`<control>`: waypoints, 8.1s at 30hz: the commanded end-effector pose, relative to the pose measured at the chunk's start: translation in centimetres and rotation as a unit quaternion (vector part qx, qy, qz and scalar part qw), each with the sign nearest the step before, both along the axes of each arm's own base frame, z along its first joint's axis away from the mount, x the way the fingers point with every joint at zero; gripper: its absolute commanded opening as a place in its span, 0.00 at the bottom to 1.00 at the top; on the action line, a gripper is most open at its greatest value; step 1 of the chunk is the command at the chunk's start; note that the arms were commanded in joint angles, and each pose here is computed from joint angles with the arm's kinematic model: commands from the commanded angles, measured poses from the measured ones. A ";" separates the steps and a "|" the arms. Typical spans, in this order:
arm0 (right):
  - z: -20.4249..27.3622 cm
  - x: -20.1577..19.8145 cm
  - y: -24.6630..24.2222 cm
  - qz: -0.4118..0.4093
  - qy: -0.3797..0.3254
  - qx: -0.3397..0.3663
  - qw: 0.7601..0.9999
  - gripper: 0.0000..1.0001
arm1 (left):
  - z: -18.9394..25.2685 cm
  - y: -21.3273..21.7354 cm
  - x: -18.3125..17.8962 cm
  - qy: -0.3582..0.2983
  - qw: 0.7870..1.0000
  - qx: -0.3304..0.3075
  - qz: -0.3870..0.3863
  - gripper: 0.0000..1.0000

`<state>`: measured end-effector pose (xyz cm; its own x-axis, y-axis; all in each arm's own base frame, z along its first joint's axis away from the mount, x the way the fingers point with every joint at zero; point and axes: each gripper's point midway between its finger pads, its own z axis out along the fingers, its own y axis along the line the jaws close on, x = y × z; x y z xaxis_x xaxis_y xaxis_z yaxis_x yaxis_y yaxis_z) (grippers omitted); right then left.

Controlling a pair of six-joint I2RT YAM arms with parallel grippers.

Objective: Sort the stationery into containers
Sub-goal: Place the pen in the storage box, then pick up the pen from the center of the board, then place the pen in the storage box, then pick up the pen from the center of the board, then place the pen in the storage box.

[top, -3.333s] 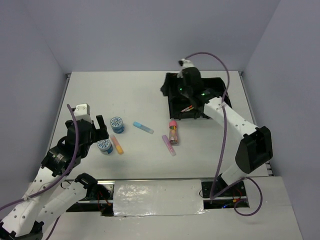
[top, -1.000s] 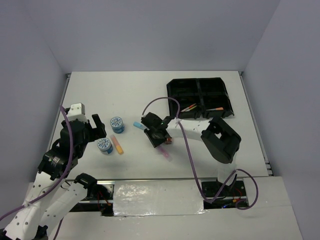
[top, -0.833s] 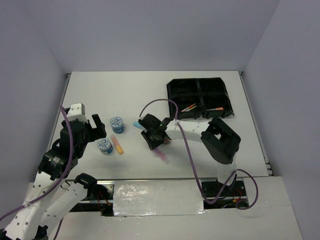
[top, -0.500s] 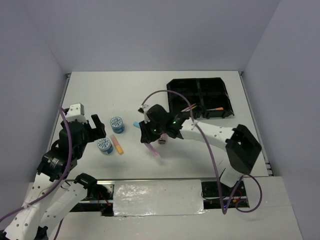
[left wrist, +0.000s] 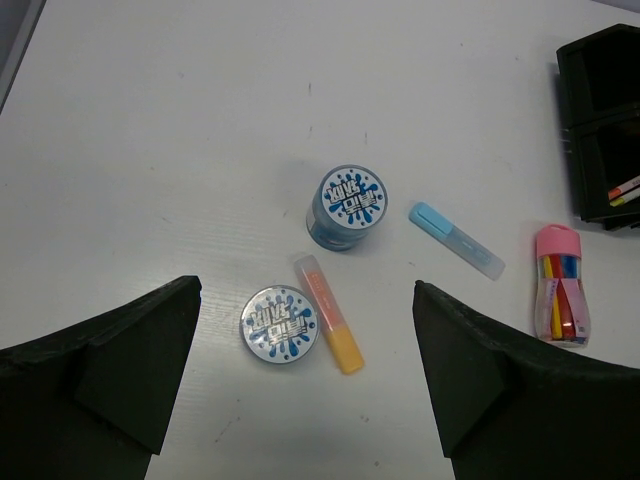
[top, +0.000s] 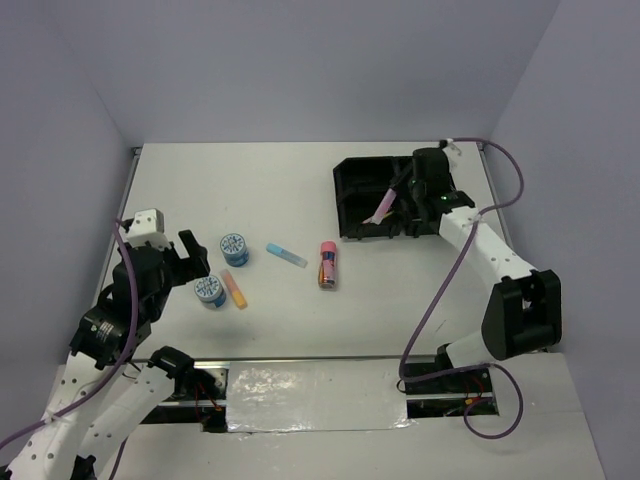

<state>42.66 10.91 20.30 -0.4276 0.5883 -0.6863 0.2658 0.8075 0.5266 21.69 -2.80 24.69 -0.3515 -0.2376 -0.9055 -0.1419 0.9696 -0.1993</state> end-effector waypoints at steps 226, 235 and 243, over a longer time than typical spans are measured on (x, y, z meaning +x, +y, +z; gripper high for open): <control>-3.9 -21.7 28.5 0.459 -0.102 -0.190 0.862 0.00 | 1.9 4.7 -0.7 -0.050 0.992 -0.014 0.115 0.99; -2.8 -6.2 3.4 -0.042 0.008 -0.136 0.990 0.00 | 2.1 4.8 -0.9 -0.054 0.992 -0.016 0.117 0.99; -2.6 -0.6 -8.4 -0.270 0.029 -0.079 0.959 0.00 | 1.8 3.8 -0.4 -0.050 0.995 -0.014 0.086 0.99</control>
<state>40.26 4.44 15.43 -0.2789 0.5684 -0.7741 0.6162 0.7241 0.3097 20.63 1.49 25.93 -0.2249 -0.3251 -0.9186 -0.3212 0.9148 -0.2451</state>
